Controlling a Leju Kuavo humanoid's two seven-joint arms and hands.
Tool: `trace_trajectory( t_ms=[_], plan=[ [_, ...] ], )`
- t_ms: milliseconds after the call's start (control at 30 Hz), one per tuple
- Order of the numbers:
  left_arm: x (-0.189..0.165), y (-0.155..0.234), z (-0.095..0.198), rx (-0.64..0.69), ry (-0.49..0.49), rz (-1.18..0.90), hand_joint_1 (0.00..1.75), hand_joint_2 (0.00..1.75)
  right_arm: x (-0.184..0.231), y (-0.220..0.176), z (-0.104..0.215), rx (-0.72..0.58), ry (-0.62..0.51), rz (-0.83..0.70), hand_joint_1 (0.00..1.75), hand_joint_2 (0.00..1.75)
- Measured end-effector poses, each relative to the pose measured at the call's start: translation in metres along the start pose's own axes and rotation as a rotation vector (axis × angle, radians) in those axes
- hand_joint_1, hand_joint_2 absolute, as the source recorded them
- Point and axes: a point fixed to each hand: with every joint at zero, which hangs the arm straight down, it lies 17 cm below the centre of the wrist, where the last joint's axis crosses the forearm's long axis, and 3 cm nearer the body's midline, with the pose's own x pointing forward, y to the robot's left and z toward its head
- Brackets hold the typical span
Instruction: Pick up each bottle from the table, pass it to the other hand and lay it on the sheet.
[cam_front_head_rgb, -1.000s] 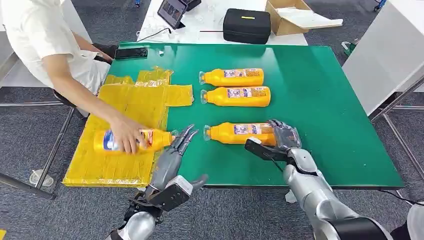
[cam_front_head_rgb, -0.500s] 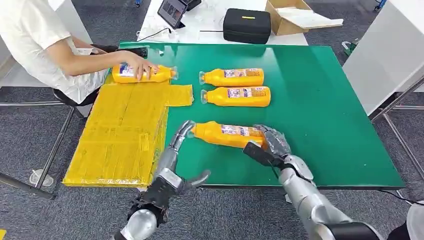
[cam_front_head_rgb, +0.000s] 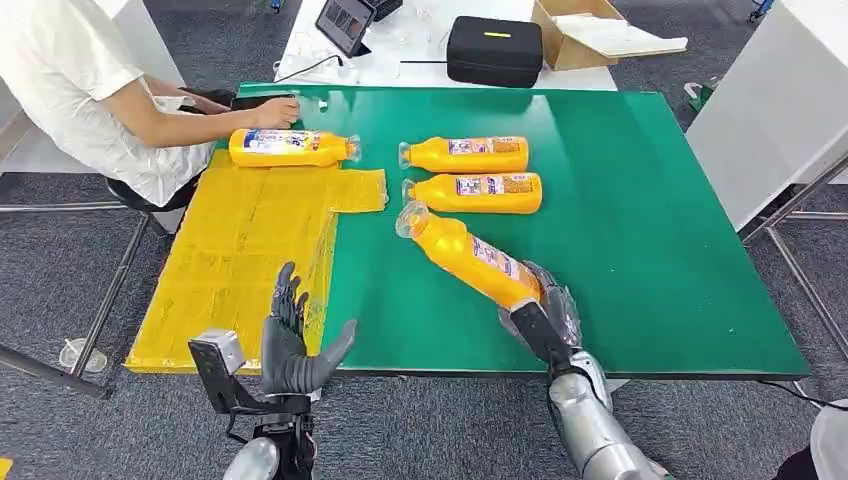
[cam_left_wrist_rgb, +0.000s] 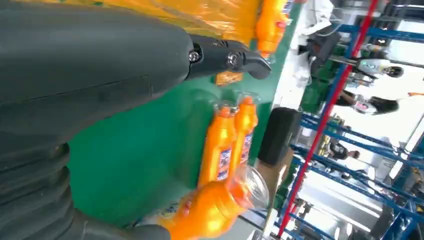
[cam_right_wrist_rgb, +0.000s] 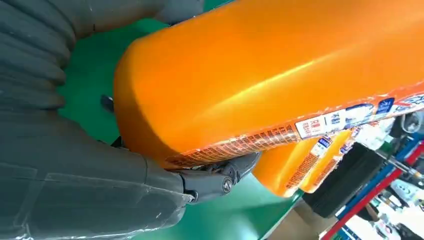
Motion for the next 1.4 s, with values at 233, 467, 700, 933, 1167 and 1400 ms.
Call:
trace_trajectory(
  t_ms=[233,467,700,933,1167,1400],
  plan=[
    [-0.038,-0.016,0.007,-0.092,0.200,0.189,0.00,1.75,0.043,0.032,-0.001,0.054,-0.075,-0.117,1.75,1.75],
    [-0.053,-0.028,-0.005,-0.163,0.210,0.162,0.00,1.75,0.112,0.095,0.006,0.221,-0.203,-0.211,1.75,1.75],
    [-0.050,-0.035,-0.020,-0.183,0.153,0.101,0.00,1.75,0.144,0.137,0.019,0.353,-0.258,-0.215,1.75,1.75],
    [-0.039,-0.034,-0.029,-0.161,0.123,0.162,0.00,1.75,0.148,0.153,0.024,0.408,-0.259,-0.222,1.75,1.75],
    [-0.031,-0.030,-0.037,-0.142,0.153,0.344,1.75,1.75,0.148,0.168,0.031,0.459,-0.255,-0.219,0.68,1.75],
    [-0.025,-0.015,-0.045,-0.097,0.143,0.418,1.75,1.75,0.153,0.173,0.033,0.465,-0.258,-0.244,0.00,1.75]
  ],
)
